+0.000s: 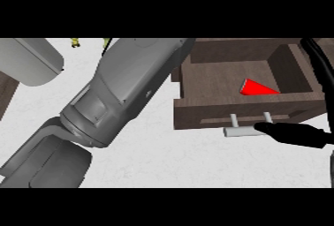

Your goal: Pick up the can, place it into the drawer and close the drawer

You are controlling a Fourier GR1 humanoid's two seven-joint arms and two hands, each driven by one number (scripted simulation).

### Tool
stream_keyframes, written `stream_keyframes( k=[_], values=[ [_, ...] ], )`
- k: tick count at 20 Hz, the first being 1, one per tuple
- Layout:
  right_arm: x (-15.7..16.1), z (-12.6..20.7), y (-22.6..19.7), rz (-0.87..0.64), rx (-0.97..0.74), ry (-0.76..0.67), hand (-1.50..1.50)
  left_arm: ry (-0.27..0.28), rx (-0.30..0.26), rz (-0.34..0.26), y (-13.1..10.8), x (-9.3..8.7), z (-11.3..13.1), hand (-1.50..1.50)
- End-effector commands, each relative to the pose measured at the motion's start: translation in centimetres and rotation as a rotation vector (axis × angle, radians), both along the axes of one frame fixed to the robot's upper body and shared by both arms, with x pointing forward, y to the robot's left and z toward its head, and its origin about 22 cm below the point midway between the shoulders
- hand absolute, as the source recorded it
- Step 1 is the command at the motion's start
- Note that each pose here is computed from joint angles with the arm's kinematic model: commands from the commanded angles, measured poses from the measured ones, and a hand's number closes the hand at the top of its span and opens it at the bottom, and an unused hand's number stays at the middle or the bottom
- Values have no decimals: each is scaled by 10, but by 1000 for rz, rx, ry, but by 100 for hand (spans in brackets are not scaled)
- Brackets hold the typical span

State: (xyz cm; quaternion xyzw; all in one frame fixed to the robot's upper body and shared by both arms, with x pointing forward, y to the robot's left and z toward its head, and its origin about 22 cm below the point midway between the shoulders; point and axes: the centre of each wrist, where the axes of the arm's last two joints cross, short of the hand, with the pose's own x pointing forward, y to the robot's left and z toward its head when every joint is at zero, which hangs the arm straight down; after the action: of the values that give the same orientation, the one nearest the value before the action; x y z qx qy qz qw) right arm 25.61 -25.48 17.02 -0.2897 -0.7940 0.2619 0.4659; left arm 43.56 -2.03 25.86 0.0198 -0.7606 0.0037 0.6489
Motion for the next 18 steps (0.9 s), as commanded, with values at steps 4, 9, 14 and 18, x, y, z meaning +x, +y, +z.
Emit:
stream_keyframes(
  k=[4, 9, 14, 18],
  values=[
    [30, -47, 29, -10, -199, 37, -150, 2, 44, -2, 5, 3, -15, -150],
    [72, -68, 45, -58, -336, 56, -150, -1, 29, -26, 1, 1, 1, -150],
    [101, -98, 52, -74, -374, 26, -150, 7, 18, 0, 25, 11, -2, -150],
    [121, -105, 70, -112, -397, 0, -150, 4, 4, 15, 41, 16, -2, -150]
  ],
)
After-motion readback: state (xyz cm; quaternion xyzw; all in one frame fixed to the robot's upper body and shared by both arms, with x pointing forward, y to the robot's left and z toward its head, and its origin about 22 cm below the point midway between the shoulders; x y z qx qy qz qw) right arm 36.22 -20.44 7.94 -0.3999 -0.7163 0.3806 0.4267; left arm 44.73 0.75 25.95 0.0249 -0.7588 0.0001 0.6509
